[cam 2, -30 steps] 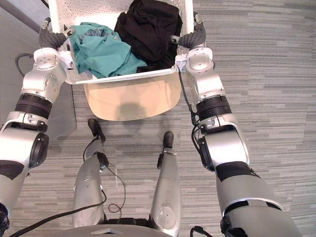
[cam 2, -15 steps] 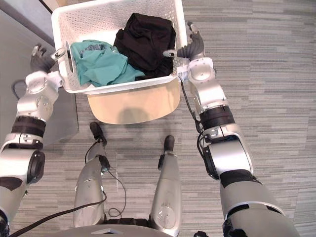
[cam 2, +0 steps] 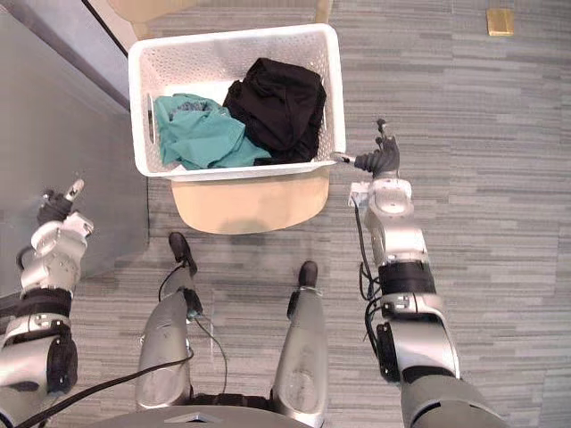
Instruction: Pick up the laundry basket with both hands and put the clothes into the washing machine.
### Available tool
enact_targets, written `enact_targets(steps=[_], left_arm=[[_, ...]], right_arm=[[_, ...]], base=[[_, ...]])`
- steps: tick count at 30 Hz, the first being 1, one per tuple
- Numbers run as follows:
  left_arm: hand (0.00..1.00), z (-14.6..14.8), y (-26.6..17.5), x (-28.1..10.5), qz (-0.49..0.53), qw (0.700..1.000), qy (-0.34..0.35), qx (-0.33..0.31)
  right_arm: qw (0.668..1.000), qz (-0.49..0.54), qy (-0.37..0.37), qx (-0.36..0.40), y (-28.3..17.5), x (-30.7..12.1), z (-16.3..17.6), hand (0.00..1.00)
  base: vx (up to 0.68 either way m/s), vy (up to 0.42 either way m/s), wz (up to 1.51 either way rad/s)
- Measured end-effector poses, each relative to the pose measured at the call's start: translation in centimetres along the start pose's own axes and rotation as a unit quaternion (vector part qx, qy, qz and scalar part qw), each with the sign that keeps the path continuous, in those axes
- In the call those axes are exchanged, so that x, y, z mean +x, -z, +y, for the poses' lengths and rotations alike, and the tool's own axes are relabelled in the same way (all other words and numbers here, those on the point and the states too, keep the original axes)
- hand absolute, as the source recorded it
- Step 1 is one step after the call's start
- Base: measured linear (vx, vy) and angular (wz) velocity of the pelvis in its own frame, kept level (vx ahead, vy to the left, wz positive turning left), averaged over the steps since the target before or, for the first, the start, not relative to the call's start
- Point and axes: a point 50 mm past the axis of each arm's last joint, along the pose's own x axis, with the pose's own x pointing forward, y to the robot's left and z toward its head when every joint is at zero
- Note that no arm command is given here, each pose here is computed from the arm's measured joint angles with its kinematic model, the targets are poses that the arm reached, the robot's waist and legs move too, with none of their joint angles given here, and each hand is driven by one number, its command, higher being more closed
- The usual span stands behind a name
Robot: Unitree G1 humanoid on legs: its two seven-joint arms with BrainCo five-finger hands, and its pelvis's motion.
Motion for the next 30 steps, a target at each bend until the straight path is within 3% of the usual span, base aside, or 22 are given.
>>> enact_targets(steps=[2, 7, 8, 12, 14, 19, 24, 30], left_arm=[[0.0, 1.3, 1.6, -0.4, 0.02, 1.0, -0.015, 0.001], [0.0, 5.8, 10.1, -3.5, 0.143, 0.988, -0.051, 0.016], [0.0, 7.7, 13.1, -5.1, 0.195, 0.978, -0.076, 0.02], [0.0, 12.4, 18.3, -9.6, 0.295, 0.945, -0.129, 0.061], [0.0, 15.3, 20.6, -12.6, 0.345, 0.921, -0.17, 0.067], [0.0, 18.9, 22.7, -17.1, 0.395, 0.886, -0.236, 0.05], [0.0, 19.5, 23.5, -18.9, 0.41, 0.876, -0.25, 0.037], [0.0, 18.7, 23.6, -18.5, 0.403, 0.885, -0.229, 0.046]], right_arm=[[1.0, 0.021, 0.008, 0.008, 1.6, -0.7, -0.4, 0.0], [0.979, 0.195, 0.056, 0.034, 12.3, -6.6, -2.0, 0.0], [0.961, 0.262, 0.07, 0.048, 15.7, -9.5, -2.4, 0.0], [0.903, 0.411, 0.104, 0.067, 22.5, -17.8, -3.1, 0.0], [0.851, 0.508, 0.113, 0.075, 25.8, -24.2, -3.2, 0.0], [0.76, 0.628, 0.137, 0.097, 28.4, -33.4, -2.6, 0.0], [0.736, 0.652, 0.153, 0.104, 28.7, -35.3, -2.9, 0.0], [0.762, 0.635, 0.11, 0.068, 28.6, -32.8, -2.9, 0.0]], base=[[0.05, -0.075, 0.02], [0.06, -0.088, 0.0], [0.08, -0.087, -0.05], [0.07, -0.061, -0.09], [0.08, -0.056, -0.05], [0.04, -0.019, -0.02], [0.02, -0.009, -0.15], [-0.03, -0.104, -0.17]])
